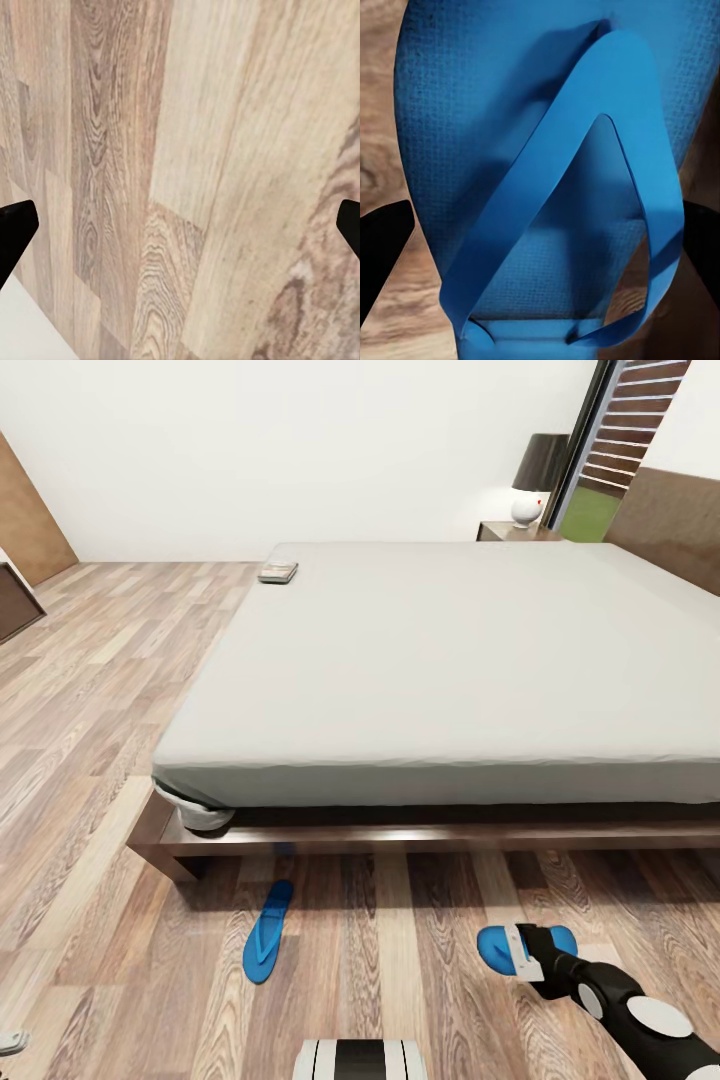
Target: In the bedroom, move the book from the bed onto either nightstand, and place the two sandals side by side next to the bed.
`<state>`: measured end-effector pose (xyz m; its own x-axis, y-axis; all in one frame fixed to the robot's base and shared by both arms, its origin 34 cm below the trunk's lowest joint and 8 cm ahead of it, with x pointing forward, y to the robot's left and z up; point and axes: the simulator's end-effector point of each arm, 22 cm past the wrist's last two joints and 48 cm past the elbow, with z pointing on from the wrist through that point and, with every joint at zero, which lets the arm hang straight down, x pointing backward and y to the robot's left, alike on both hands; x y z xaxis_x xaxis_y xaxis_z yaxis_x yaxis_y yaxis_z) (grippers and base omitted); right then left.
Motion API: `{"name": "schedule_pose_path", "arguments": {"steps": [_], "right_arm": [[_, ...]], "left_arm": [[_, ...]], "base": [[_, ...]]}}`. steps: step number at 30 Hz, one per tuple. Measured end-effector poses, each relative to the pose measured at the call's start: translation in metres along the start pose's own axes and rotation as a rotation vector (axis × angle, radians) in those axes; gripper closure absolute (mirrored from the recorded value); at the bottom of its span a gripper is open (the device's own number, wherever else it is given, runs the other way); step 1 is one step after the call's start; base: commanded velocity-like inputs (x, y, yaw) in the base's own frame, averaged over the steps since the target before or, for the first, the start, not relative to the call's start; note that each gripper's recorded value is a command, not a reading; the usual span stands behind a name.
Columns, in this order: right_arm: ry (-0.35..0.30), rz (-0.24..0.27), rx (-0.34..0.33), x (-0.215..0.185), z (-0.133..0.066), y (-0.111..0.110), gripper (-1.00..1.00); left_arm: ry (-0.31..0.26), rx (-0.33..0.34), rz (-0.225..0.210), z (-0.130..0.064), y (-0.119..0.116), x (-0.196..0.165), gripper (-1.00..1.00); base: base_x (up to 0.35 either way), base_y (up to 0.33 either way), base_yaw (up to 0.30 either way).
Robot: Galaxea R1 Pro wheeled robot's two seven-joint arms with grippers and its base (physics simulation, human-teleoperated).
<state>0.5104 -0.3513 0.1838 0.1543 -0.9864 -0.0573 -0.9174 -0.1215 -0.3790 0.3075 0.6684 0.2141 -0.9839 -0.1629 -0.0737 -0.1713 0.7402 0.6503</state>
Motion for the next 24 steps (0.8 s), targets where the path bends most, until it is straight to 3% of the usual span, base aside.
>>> {"name": "schedule_pose_path", "arguments": {"steps": [15, 18, 21, 22, 24], "right_arm": [[-0.017, -0.076, -0.007, 0.012, -0.007, 0.003, 1.00], [-0.007, -0.110, -0.008, 0.017, -0.008, 0.004, 1.00], [0.017, -0.195, 0.022, 0.025, -0.009, -0.003, 1.00], [0.033, -0.258, 0.045, 0.029, -0.010, -0.008, 1.00], [0.049, -0.335, 0.061, 0.033, -0.011, -0.012, 1.00]], "left_arm": [[0.002, -0.003, 0.002, 0.000, 0.001, 0.001, -1.00], [0.003, -0.003, 0.002, 0.000, 0.002, 0.001, -1.00], [0.002, -0.001, 0.002, 0.000, 0.001, 0.000, -1.00], [0.002, 0.000, 0.002, 0.000, 0.001, 0.000, -1.00], [0.001, 0.000, 0.002, 0.000, 0.001, 0.000, -1.00]], "base": [[0.000, 0.000, 0.000], [0.000, 0.000, 0.000], [0.000, 0.000, 0.000], [0.000, 0.000, 0.000], [0.000, 0.000, 0.000]]}}
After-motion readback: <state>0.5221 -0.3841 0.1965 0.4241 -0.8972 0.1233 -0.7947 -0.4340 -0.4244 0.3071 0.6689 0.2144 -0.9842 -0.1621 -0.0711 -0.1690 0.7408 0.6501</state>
